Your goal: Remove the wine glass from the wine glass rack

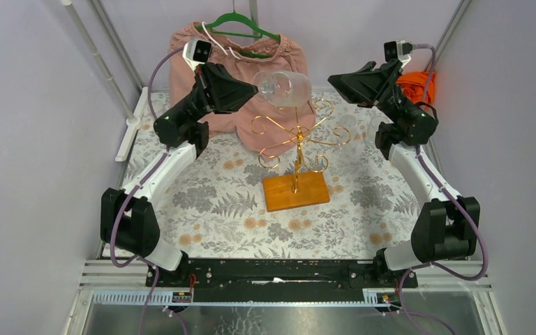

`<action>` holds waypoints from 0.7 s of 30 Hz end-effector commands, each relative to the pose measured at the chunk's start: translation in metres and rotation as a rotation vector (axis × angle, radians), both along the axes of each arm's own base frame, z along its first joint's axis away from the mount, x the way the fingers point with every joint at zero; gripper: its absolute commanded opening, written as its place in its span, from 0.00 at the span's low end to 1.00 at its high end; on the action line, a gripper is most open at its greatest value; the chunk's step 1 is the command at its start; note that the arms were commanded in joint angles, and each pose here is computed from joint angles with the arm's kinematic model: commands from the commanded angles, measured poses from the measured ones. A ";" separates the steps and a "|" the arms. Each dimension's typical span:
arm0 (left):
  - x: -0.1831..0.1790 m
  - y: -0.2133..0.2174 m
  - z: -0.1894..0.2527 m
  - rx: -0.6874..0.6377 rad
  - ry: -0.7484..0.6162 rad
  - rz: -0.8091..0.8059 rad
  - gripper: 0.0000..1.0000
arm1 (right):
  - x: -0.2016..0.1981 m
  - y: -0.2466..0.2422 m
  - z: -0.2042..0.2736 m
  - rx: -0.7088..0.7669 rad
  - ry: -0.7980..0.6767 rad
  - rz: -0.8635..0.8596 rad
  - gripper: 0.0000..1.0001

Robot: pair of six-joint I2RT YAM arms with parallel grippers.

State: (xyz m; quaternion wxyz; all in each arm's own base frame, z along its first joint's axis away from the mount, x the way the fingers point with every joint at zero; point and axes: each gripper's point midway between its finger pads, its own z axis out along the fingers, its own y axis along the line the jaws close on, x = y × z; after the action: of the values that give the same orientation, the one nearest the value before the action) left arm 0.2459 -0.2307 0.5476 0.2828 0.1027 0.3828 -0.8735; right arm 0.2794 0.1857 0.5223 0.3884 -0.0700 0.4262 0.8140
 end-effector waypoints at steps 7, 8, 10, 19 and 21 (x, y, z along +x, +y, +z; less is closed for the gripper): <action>-0.036 0.011 0.024 -0.078 -0.168 -0.022 0.00 | -0.015 0.040 -0.002 -0.069 -0.065 0.087 0.56; -0.036 0.010 0.024 -0.079 -0.167 -0.024 0.00 | -0.016 0.042 -0.003 -0.067 -0.062 0.099 0.56; -0.037 0.010 0.023 -0.078 -0.167 -0.024 0.00 | -0.019 0.047 -0.002 -0.062 -0.065 0.118 0.57; -0.033 0.006 0.018 -0.069 -0.157 -0.027 0.00 | -0.051 0.068 0.016 0.037 -0.102 0.290 0.56; -0.035 0.006 0.019 -0.070 -0.165 -0.029 0.00 | -0.060 0.071 0.022 0.088 -0.121 0.349 0.56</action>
State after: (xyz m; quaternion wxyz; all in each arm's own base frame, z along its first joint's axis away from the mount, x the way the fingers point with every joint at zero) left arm 0.2349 -0.2320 0.5524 0.2796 0.1244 0.3727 -0.8760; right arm 0.2569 0.2593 0.5156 0.2780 -0.1155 0.4305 0.8509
